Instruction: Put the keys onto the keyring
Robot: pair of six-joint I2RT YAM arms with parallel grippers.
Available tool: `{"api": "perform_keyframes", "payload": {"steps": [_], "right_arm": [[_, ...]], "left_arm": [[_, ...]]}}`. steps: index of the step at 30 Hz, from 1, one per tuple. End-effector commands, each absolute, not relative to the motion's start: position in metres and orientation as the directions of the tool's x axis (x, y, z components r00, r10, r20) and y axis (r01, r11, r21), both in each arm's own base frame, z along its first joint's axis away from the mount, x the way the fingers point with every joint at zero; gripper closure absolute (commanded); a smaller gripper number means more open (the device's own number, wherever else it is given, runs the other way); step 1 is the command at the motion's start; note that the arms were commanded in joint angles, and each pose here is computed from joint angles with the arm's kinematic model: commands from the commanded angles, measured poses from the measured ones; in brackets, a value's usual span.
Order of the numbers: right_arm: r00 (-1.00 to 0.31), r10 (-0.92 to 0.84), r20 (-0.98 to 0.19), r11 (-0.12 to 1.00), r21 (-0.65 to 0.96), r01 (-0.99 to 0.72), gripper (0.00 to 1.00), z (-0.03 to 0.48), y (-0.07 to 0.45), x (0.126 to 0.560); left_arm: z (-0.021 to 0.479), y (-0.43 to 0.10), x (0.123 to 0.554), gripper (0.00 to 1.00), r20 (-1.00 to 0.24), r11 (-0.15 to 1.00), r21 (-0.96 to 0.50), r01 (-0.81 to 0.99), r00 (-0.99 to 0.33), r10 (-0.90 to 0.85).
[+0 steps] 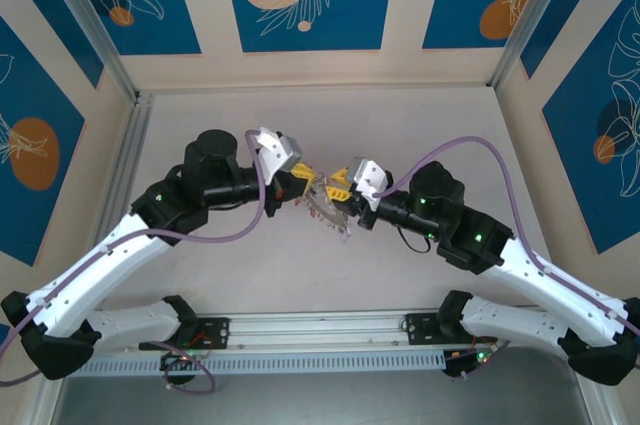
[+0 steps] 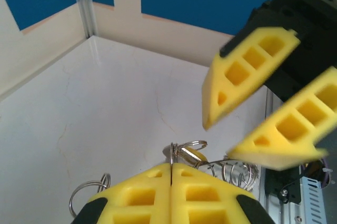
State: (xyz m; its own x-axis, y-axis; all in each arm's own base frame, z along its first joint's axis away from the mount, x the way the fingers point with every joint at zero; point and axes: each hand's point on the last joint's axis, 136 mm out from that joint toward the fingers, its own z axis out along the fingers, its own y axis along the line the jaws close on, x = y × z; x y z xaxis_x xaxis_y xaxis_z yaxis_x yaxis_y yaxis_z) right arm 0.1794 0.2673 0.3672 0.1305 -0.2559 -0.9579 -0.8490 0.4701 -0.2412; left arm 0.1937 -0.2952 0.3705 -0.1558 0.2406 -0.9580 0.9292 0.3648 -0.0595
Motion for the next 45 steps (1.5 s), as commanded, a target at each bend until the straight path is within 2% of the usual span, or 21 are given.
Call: {"api": "perform_keyframes", "payload": {"steps": [1,4,8,15,20,28,33,37,42,45], "right_arm": [[0.11,-0.197,-0.974,0.49,-0.195,-0.849,0.77,0.385,0.252,0.174],[0.114,-0.17,-0.979,0.471,-0.182,-0.863,0.76,0.401,0.247,0.167],[0.063,-0.2,-0.978,0.381,-0.137,-0.915,0.75,0.398,0.257,0.164],[-0.018,-0.209,-0.978,0.225,-0.03,-0.974,0.79,0.389,0.285,0.154],[-0.056,-0.219,-0.974,0.248,-0.001,-0.969,0.82,0.377,0.283,0.159],[-0.169,-0.223,-0.96,0.168,0.133,-0.977,0.79,0.362,0.281,0.15],[-0.203,-0.222,-0.954,0.233,0.15,-0.961,0.79,0.353,0.274,0.162],[-0.269,-0.207,-0.941,0.35,0.186,-0.918,0.72,0.339,0.262,0.185],[-0.411,-0.201,-0.889,0.509,0.263,-0.819,0.48,0.3,0.245,0.218],[-0.473,-0.208,-0.856,0.546,0.299,-0.782,0.39,0.277,0.239,0.224]], "left_arm": [[0.403,-0.292,0.172,1.0,-0.989,0.275,0.014,0.961,-0.026,0.144],[0.404,-0.29,0.161,1.0,-0.99,0.229,0.027,0.973,-0.006,0.142],[0.404,-0.29,0.154,1.0,-0.989,0.191,0.033,0.981,0.004,0.149],[0.403,-0.29,0.148,1.0,-0.988,0.168,0.027,0.985,0.0,0.157],[0.397,-0.29,0.151,1.0,-0.983,0.18,0.019,0.983,-0.014,0.181],[0.395,-0.294,0.154,1.0,-0.982,0.174,0.017,0.985,-0.017,0.19],[0.391,-0.294,0.158,1.0,-0.978,0.191,0.009,0.982,-0.032,0.208],[0.371,-0.288,0.18,1.0,-0.959,0.305,-0.036,0.952,-0.119,0.258],[0.322,-0.268,0.215,1.0,-0.881,0.472,-0.187,0.862,-0.36,0.308],[0.287,-0.246,0.23,0.97,-0.798,0.594,-0.258,0.762,-0.515,0.314]]}}
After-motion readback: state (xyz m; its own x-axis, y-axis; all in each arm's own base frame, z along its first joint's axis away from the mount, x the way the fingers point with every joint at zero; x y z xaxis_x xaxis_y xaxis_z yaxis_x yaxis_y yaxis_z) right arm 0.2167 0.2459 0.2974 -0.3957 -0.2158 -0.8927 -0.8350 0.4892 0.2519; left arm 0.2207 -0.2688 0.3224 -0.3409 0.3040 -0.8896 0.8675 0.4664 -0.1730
